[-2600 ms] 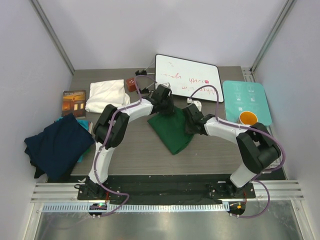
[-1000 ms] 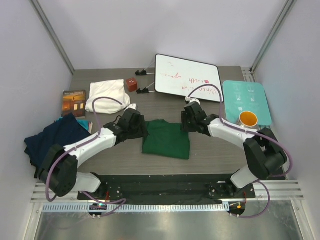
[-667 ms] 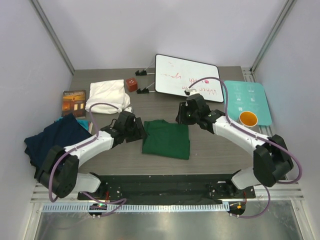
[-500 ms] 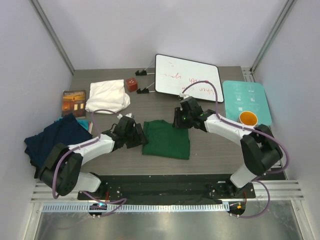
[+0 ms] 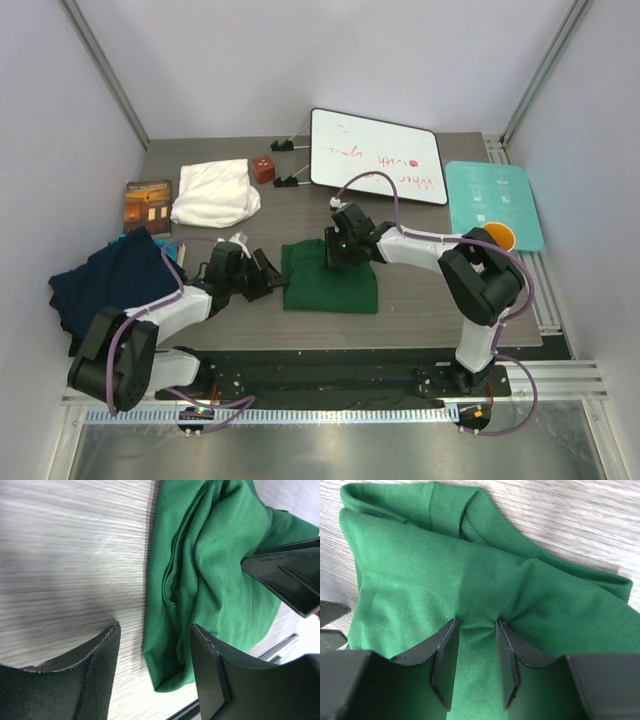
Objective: Fold and stack the t-shirts
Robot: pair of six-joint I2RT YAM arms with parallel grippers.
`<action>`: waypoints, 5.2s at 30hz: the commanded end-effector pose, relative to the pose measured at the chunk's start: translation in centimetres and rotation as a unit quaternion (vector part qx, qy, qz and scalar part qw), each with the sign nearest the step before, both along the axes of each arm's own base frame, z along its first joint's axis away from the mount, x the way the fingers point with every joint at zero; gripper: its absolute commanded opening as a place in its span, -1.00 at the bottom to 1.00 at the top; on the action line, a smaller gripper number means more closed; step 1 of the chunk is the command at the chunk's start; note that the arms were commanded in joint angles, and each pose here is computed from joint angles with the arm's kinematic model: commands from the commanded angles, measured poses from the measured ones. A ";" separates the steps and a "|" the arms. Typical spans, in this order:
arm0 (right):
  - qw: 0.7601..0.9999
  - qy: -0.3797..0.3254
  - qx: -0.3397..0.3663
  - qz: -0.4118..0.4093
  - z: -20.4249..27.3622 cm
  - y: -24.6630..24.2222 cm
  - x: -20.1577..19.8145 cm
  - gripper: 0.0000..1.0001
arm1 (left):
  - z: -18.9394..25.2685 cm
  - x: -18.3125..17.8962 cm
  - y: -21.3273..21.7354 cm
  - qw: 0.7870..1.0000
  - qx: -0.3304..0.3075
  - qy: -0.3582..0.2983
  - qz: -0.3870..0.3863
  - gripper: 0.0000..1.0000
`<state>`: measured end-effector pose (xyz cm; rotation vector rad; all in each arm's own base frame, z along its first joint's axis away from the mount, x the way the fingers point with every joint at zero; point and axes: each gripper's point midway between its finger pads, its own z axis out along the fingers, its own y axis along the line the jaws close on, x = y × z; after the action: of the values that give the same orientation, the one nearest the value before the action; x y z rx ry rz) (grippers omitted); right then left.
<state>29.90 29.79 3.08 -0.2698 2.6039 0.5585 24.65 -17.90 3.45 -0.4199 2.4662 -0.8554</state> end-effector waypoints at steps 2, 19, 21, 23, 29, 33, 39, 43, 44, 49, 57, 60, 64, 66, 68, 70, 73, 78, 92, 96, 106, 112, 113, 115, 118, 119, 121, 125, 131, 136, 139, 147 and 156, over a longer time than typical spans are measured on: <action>1.000 0.021 -0.013 0.009 -2.6 0.7 -0.8 -0.18 | 1.0 0.0 0.5 0.998 -0.062 -0.021 0.019 0.16; 0.997 0.052 -0.050 0.013 -6.4 -0.6 -2.9 -0.21 | 0.5 0.3 -0.9 0.983 -0.183 -0.011 0.002 0.12; 0.997 0.052 -0.051 0.014 -6.3 -0.7 -2.9 -0.21 | 0.4 0.3 -1.0 0.983 -0.184 -0.009 -0.001 0.11; 0.997 0.051 -0.050 0.015 -6.3 -0.6 -2.8 -0.21 | 0.0 0.4 -1.0 0.983 -0.183 -0.006 -0.003 0.09; 0.997 0.054 -0.050 0.014 -6.2 -0.2 -2.5 -0.22 | -0.2 0.8 -1.2 0.984 -0.178 -0.007 -0.008 0.08; 0.997 0.054 -0.049 0.011 -6.2 -0.2 -2.4 -0.22 | -1.2 0.8 -2.1 0.985 -0.170 0.008 -0.022 0.08; 0.997 0.054 -0.045 0.008 -6.1 0.0 -2.4 -0.23 | -2.2 1.0 -4.7 0.987 -0.153 0.015 -0.045 0.07; 0.998 0.053 -0.045 0.005 -6.0 -0.1 -2.4 -0.23 | -3.4 0.1 -6.9 0.987 -0.143 0.032 -0.070 0.06; 0.998 0.052 -0.046 0.004 -6.0 -0.2 -2.4 -0.23 | -3.3 0.2 -7.3 0.986 -0.147 0.028 -0.070 0.05; 0.998 0.051 -0.048 0.000 -5.9 -0.5 -2.5 -0.24 | -3.6 0.1 -7.7 0.987 -0.144 0.024 -0.060 0.01; 0.998 0.048 -0.043 -0.007 -5.3 -1.1 -3.2 -0.24 | -2.7 0.0 -6.8 0.990 -0.131 0.000 -0.047 -0.78; 0.998 0.043 -0.035 -0.010 -4.3 -1.2 -3.3 -0.24 | -2.3 0.1 -6.6 0.992 -0.118 -0.005 -0.050 -1.00; 1.000 0.006 -0.020 -0.019 -0.6 -1.5 -2.9 -0.21 | -1.7 0.5 -6.1 0.994 -0.096 -0.009 -0.047 -1.00; 0.999 -0.011 -0.026 -0.029 0.7 -2.3 -2.7 -0.20 | -0.8 0.9 -5.6 0.995 -0.089 -0.026 -0.038 -1.00; 0.998 -0.036 -0.018 -0.039 3.1 -3.0 -2.4 -0.18 | -0.5 1.2 -4.8 0.997 -0.070 -0.030 -0.024 -1.00; 0.997 -0.055 -0.015 -0.055 4.7 -3.9 -2.1 -0.18 | 0.3 1.3 -3.6 0.998 -0.046 -0.039 -0.014 -1.00; 0.993 -0.081 0.000 -0.083 7.5 -5.8 -1.8 -0.17 | 2.0 1.6 -1.3 0.998 0.008 -0.058 0.013 -1.00; 0.982 -0.117 0.019 -0.145 11.2 -9.9 -1.1 -0.16 | 5.4 2.3 4.2 0.989 0.081 -0.087 0.092 -1.00; 0.985 -0.098 0.012 -0.143 10.5 -11.1 -1.2 -0.17 | 12.2 0.9 12.2 0.955 0.194 -0.062 0.216 -1.00; 0.985 -0.097 0.011 -0.141 10.0 -11.3 -1.3 -0.17 | 12.9 -0.5 15.4 0.930 0.282 -0.029 0.235 -1.00; 0.988 -0.079 0.022 -0.132 8.7 -11.0 -1.2 -0.18 | 17.3 2.3 21.3 0.895 0.355 -0.004 0.271 -1.00; 0.988 -0.073 0.027 -0.133 8.2 -11.1 -1.3 -0.18 | 20.3 2.5 25.2 0.876 0.379 0.005 0.298 -1.00; 0.988 -0.071 0.026 -0.134 7.9 -11.2 -1.4 -0.17 | 20.8 2.4 25.6 0.875 0.377 0.003 0.303 -1.00; 0.988 -0.069 0.024 -0.134 7.6 -11.2 -1.3 -0.18 | 22.1 1.7 27.1 0.869 0.383 0.004 0.313 -1.00; 0.990 -0.058 0.036 -0.122 7.4 -10.6 -1.6 -0.18 | 23.4 1.0 27.7 0.862 0.393 0.003 0.321 -1.00; 0.990 -0.056 0.036 -0.123 7.3 -10.7 -1.5 -0.18 | 23.6 1.0 27.4 0.866 0.386 -0.003 0.318 -1.00; 0.991 -0.053 0.037 -0.121 7.1 -10.6 -1.5 -0.18 | 24.4 0.4 28.0 0.858 0.394 0.001 0.330 -1.00; 0.991 -0.047 0.037 -0.118 6.7 -10.6 -1.6 -0.17 | 24.9 -1.7 28.9 0.839 0.416 0.023 0.350 -1.00; 0.993 -0.046 0.039 -0.102 6.8 -10.4 -1.5 -0.17 | 24.3 -5.2 30.2 0.814 0.426 0.023 0.395 -1.00; 0.994 -0.029 0.046 -0.094 6.4 -10.4 -2.1 -0.18 | 22.2 -7.7 31.2 0.797 0.425 0.058 0.425 -1.00; 0.995 -0.017 0.046 -0.090 5.8 -10.3 -2.4 -0.18 | 21.9 -8.5 31.8 0.786 0.424 0.060 0.446 -1.00; 0.995 -0.004 0.054 -0.080 5.4 -9.8 -2.8 -0.17 | 21.5 -9.7 33.2 0.755 0.441 0.087 0.477 -1.00; 0.995 0.014 0.063 -0.073 4.9 -9.4 -3.3 -0.18 | 18.7 -10.0 34.3 0.740 0.454 0.149 0.473 -1.00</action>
<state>26.47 19.78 7.99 -0.0143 2.5813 0.6250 15.22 14.97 22.10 -1.2346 2.1292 0.7639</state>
